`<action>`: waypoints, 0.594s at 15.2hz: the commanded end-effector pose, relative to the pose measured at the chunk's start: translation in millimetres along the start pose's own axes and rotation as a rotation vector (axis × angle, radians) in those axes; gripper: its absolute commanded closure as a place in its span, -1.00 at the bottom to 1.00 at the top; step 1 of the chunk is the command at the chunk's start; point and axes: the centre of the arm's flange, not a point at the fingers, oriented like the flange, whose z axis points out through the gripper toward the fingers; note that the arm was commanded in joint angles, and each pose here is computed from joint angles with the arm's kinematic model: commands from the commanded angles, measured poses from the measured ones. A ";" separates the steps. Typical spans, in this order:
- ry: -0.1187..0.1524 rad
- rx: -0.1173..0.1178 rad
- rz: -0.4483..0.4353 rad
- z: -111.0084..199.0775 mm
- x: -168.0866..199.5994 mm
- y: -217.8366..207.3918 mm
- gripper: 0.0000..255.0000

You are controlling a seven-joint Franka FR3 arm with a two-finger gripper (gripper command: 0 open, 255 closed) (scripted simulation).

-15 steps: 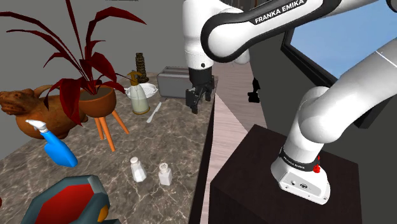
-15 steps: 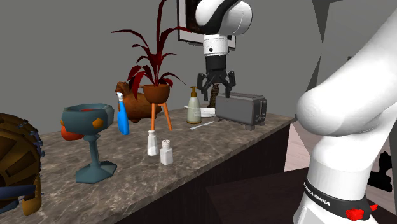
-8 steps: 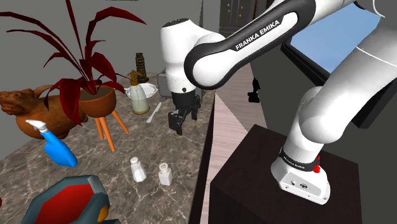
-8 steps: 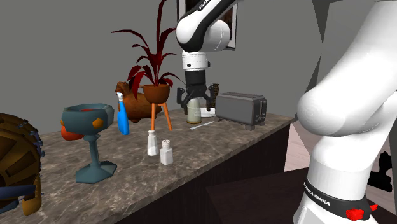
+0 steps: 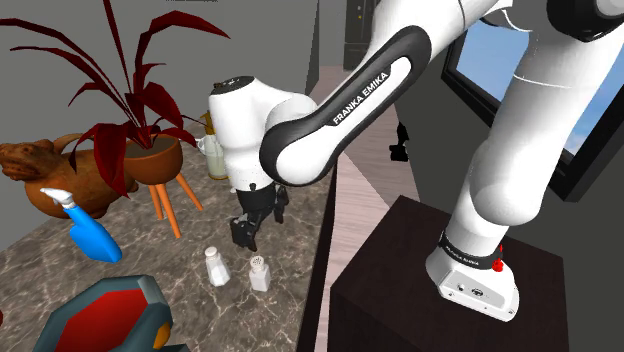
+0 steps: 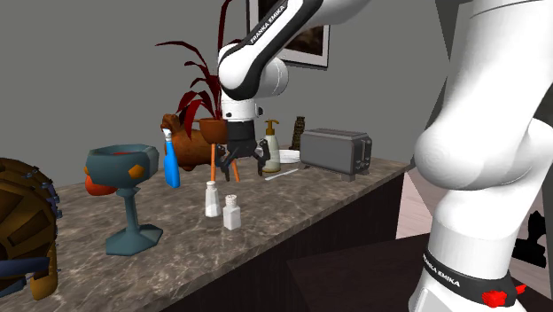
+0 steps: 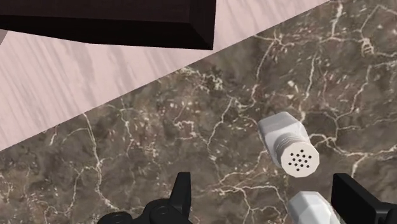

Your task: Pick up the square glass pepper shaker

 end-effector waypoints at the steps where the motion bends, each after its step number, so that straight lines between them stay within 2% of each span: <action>1: -0.001 0.005 0.000 14.7 5.3 -22.2 -1.00; 3: -0.003 0.007 -0.001 25.3 9.3 -39.2 -1.00; 9: -0.003 0.007 -0.001 56.9 9.6 -40.6 -1.00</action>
